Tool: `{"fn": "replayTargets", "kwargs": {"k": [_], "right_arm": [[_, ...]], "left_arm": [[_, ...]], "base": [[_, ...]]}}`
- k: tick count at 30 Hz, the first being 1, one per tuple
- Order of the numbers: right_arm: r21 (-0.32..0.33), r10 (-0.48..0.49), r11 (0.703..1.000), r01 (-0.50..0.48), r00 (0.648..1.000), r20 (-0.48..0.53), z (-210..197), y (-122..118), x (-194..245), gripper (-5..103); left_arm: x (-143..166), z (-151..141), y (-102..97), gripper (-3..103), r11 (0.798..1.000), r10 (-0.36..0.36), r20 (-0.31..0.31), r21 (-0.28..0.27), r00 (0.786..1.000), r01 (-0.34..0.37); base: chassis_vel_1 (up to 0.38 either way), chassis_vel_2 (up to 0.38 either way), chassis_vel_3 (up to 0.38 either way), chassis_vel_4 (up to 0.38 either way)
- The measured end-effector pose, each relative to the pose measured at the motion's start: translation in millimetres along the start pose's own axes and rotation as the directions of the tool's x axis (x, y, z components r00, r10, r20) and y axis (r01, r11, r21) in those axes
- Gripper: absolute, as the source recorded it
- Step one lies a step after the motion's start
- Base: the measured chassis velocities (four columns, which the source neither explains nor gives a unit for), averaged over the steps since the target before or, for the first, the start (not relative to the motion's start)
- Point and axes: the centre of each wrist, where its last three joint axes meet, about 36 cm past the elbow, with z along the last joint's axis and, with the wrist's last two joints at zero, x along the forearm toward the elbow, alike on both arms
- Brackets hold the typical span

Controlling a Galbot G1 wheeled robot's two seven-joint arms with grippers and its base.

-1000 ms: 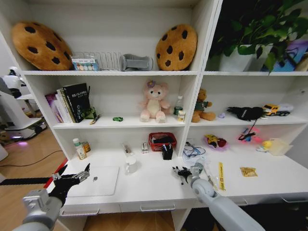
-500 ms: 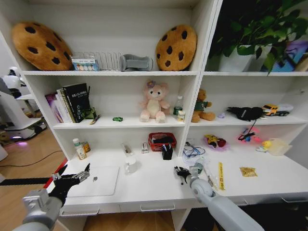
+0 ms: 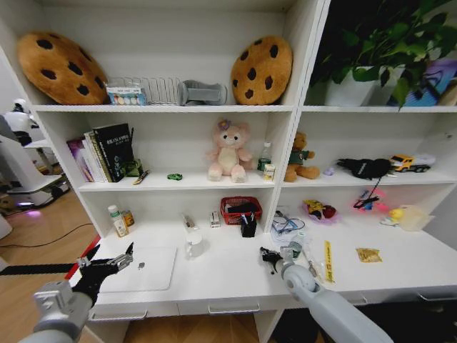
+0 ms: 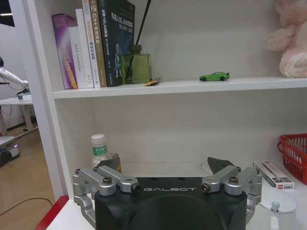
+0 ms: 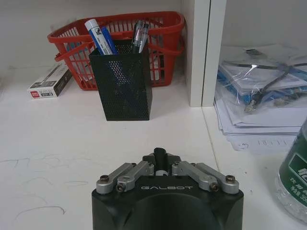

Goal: Organize the objects on the table.

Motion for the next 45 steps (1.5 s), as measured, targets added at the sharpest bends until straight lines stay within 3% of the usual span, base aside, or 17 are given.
{"fn": "replayTargets", "kwargs": {"k": [5,8,10,11,16,19,23,32,45], "right_arm": [[-0.005,-0.039,0.999,0.039,0.997,0.071,-10.3,-1.6,7.0,11],[0.096,-0.106,0.992,0.081,0.949,0.296,-29.4,-4.7,8.4,11],[0.125,-0.113,0.989,0.075,0.937,0.331,-33.7,-6.8,6.7,11],[0.175,-0.128,0.983,0.062,0.909,0.398,-42.9,-11.4,0.4,11],[0.227,-0.132,0.974,0.019,0.859,0.495,-53.8,-25.0,-27.0,11],[0.281,-0.165,0.96,-0.012,0.784,0.598,-76.7,-27.0,-67.5,11],[0.31,-0.203,0.951,-0.001,0.752,0.627,-83.0,-14.1,-92.6,11],[0.318,-0.212,0.948,-0.014,0.718,0.663,-65.0,23.7,-143.5,11],[0.319,-0.185,0.945,-0.068,0.691,0.698,-61.1,12.9,-152.5,11]], "left_arm": [[0.0,0.0,0.0,100,1.0,0.0,0.0,0.0,1.0,0.0],[0.0,0.0,0.0,100,1.0,0.0,0.0,0.0,1.0,0.0],[0.0,0.0,0.0,100,1.0,0.0,0.0,0.0,1.0,0.0],[0.0,0.0,0.0,100,1.0,0.0,0.0,0.0,1.0,0.0],[0.0,0.0,0.0,100,1.0,0.0,0.0,0.0,1.0,0.0],[0.0,0.0,0.0,100,1.0,0.0,0.0,0.0,1.0,0.0],[0.0,0.0,0.0,100,1.0,0.0,0.0,0.0,1.0,0.0],[0.0,0.0,0.0,100,1.0,0.0,0.0,0.0,1.0,0.0],[0.0,0.0,0.0,100,1.0,0.0,0.0,0.0,1.0,0.0]], "base": [[0.0,0.0,0.0,0.0],[0.0,0.0,0.0,0.0],[0.0,0.0,0.0,0.0],[0.0,0.0,0.0,0.0],[0.0,0.0,0.0,0.0],[0.0,0.0,0.0,0.0],[0.0,0.0,0.0,0.0],[0.0,0.0,0.0,0.0],[0.0,0.0,0.0,0.0]]}}
